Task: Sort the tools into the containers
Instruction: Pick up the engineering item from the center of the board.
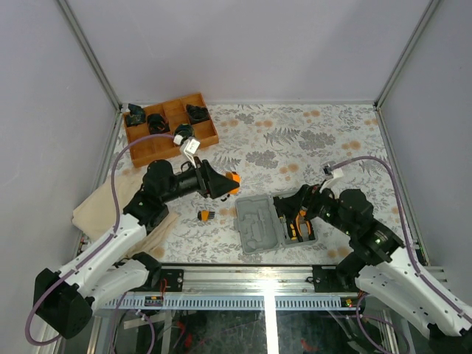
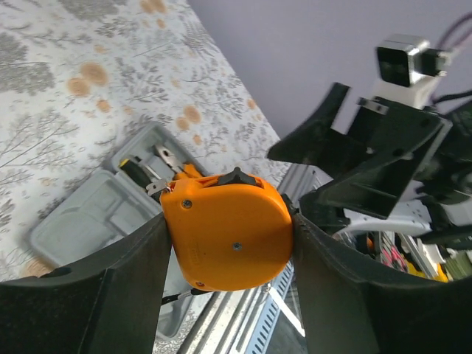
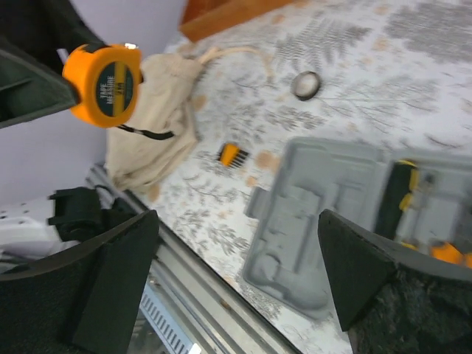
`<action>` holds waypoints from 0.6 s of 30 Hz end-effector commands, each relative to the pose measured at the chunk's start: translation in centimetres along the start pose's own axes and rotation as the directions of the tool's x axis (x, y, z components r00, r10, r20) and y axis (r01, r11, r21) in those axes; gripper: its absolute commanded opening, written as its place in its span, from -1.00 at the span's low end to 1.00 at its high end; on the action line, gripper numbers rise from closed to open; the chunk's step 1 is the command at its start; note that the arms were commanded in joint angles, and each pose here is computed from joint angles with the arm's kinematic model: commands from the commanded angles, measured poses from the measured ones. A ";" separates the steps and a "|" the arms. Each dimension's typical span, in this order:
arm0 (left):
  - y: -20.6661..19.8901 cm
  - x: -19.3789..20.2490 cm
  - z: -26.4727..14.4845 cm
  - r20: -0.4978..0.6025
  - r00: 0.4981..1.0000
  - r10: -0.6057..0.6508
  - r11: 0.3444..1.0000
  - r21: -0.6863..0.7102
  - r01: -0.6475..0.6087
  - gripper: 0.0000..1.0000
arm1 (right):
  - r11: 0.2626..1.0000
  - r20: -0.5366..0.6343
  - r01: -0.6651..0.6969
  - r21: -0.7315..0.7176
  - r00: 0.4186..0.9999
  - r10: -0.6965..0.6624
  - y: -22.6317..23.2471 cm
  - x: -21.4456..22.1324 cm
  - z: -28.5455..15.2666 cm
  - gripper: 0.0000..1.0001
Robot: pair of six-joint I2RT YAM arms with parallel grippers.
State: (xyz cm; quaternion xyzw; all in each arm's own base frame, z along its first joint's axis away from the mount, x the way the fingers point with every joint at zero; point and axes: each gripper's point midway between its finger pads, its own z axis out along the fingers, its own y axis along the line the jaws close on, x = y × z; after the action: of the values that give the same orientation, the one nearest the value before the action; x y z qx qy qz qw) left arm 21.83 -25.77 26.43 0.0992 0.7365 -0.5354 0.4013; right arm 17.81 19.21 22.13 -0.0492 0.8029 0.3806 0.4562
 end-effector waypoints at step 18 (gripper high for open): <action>-3.7 -0.2 0.2 -0.059 0.998 0.027 0.981 0.194 -0.015 -1.00 | 0.810 0.509 0.531 -0.249 0.784 -0.357 4.4 -3.8 2.6 0.98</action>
State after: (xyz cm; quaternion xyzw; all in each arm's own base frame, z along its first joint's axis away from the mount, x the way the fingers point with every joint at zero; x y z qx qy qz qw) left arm 20.29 -27.12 26.52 0.1366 0.7230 -0.5766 0.3551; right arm 19.80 22.72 21.27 -0.1658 0.6692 0.4319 0.5815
